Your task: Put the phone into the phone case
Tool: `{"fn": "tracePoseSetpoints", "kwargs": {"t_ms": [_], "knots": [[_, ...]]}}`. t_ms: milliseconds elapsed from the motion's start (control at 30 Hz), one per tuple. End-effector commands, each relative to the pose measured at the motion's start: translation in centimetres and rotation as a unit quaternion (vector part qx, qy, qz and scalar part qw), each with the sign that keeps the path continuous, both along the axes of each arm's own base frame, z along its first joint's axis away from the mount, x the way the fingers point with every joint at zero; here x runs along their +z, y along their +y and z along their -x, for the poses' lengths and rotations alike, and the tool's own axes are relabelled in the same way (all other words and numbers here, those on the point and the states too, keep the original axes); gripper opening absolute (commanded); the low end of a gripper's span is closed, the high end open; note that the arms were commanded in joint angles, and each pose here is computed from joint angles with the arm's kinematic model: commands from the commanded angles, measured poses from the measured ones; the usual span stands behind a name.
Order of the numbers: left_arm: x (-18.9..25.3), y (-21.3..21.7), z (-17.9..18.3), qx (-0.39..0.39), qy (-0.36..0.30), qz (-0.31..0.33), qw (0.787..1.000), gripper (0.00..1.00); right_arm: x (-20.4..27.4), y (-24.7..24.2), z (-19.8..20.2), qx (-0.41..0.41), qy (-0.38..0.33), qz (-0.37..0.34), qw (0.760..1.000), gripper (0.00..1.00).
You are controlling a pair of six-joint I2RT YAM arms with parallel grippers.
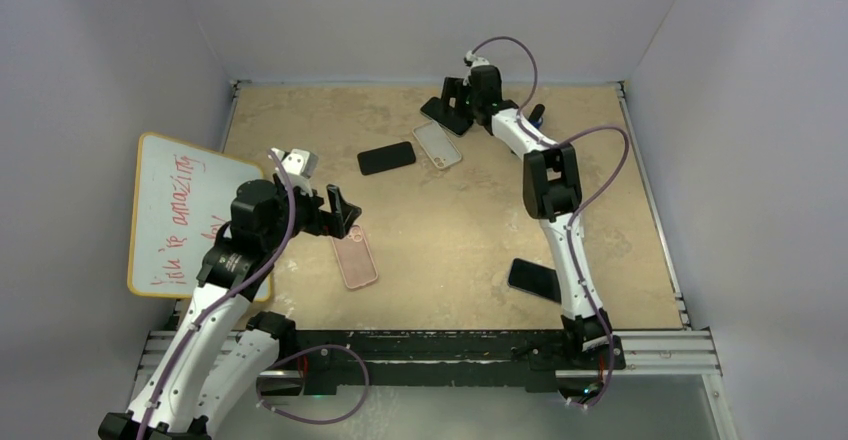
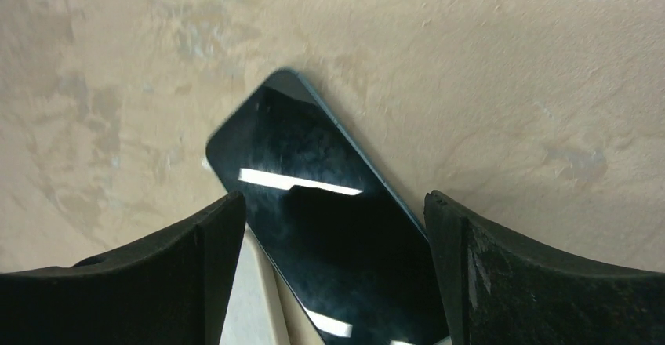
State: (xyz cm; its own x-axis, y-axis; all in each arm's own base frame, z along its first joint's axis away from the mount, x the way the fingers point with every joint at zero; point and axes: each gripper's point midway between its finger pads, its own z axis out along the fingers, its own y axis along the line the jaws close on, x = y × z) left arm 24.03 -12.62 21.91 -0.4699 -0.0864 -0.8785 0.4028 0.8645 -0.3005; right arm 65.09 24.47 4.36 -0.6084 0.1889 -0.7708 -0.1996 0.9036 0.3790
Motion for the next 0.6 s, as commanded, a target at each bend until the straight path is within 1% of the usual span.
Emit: {"fn": "tracePoseSetpoints", "kwargs": {"t_ms": [0,133,200,300,433,567], "knots": [[0.5,-0.2,-0.1,-0.002,-0.014,0.004,1.0,0.96,-2.4,0.3,4.2,0.076,0.044,0.083,0.993,0.85],[0.5,-0.2,-0.2,-0.003,-0.013,0.004,1.0,0.97,-2.8,0.1,4.8,0.083,0.03,0.156,0.984,0.85],[0.4,-0.2,-0.2,-0.003,-0.013,0.004,1.0,0.97,-3.0,0.4,5.2,0.097,0.023,0.181,0.978,0.85],[0.4,-0.3,-0.2,-0.003,-0.011,0.004,1.0,0.96,-3.5,0.1,5.3,0.085,0.017,0.223,0.971,0.85],[0.3,-0.2,-0.2,-0.002,-0.01,0.004,1.0,0.96,-3.7,0.3,5.4,0.084,0.018,0.227,0.97,0.83],[0.2,-0.3,-0.3,-0.003,-0.007,0.004,1.0,0.96,-4.0,0.1,6.5,0.085,0.029,0.226,0.97,0.81]]}}
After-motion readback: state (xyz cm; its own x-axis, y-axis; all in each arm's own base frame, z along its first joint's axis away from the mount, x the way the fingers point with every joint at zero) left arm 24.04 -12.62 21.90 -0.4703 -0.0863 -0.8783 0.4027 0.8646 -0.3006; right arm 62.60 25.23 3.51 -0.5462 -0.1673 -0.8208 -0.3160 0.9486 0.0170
